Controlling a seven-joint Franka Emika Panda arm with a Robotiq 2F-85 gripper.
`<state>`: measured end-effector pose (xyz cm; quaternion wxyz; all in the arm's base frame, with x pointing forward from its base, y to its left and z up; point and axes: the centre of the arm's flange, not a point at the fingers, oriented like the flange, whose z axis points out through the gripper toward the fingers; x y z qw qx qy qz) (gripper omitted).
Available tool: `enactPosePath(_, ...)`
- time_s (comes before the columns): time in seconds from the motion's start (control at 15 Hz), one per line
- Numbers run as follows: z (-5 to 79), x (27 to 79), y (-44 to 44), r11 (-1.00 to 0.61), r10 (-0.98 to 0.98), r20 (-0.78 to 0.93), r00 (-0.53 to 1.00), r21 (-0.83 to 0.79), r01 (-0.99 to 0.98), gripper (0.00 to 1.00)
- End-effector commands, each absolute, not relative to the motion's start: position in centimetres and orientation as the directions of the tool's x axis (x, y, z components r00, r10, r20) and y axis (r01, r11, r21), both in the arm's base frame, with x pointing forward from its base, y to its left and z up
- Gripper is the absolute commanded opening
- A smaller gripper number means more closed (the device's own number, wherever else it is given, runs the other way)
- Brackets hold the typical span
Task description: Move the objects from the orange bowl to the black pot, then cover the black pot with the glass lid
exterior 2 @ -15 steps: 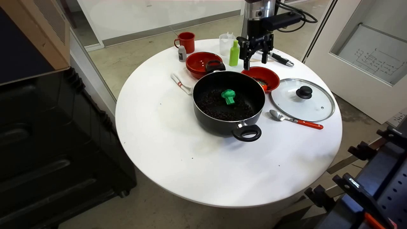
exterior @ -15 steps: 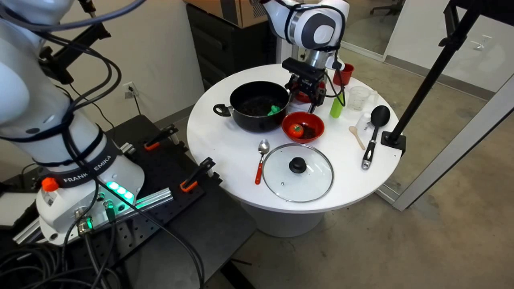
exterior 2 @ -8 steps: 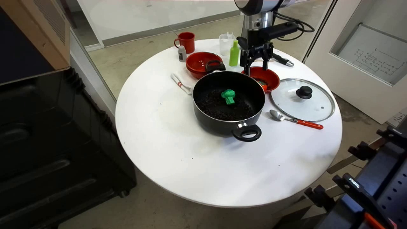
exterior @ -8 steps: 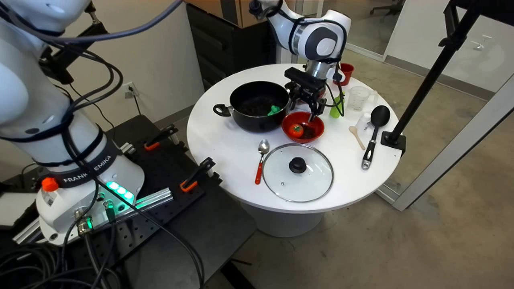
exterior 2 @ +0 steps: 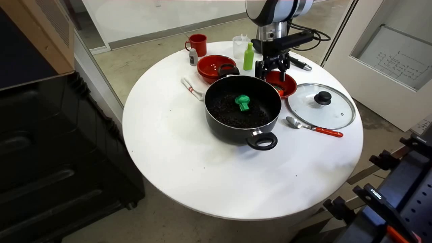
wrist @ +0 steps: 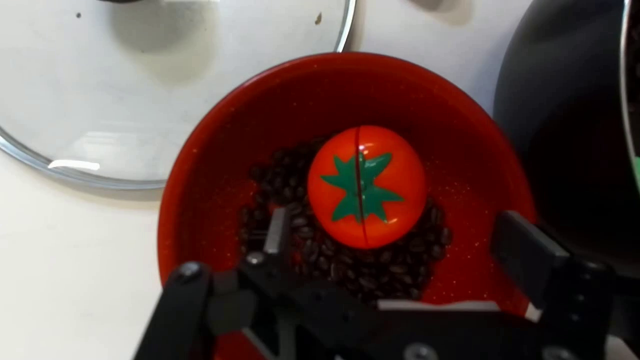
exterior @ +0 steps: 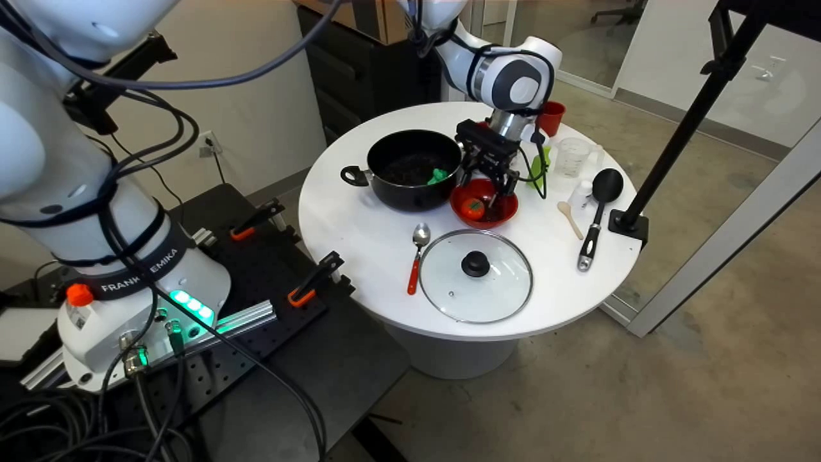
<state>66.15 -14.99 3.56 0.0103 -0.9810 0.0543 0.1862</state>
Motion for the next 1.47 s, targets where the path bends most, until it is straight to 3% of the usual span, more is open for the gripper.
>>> enactPosePath(0.0, 2.7, 67.7, -16.0, -0.989, -0.141, -0.403, 0.904, 0.01, -0.149, 1.0)
enactPosePath(0.67, 0.4, 67.2, -16.7, -0.983, -0.18, -0.453, 0.873, 0.045, -0.179, 1.0)
enactPosePath(0.73, 0.2, 67.2, -16.5, -0.983, -0.177, -0.453, 0.874, 0.045, -0.176, 0.92)
enactPosePath(0.8, 0.0, 67.2, -16.4, -0.984, -0.174, -0.454, 0.874, 0.044, -0.172, 0.72)
enactPosePath(1.13, -0.1, 67.3, -15.9, -0.985, -0.168, -0.444, 0.88, 0.044, -0.166, 0.38)
enactPosePath(1.4, 1.1, 67.2, -16.0, -0.985, -0.168, -0.424, 0.89, 0.034, -0.17, 0.38)
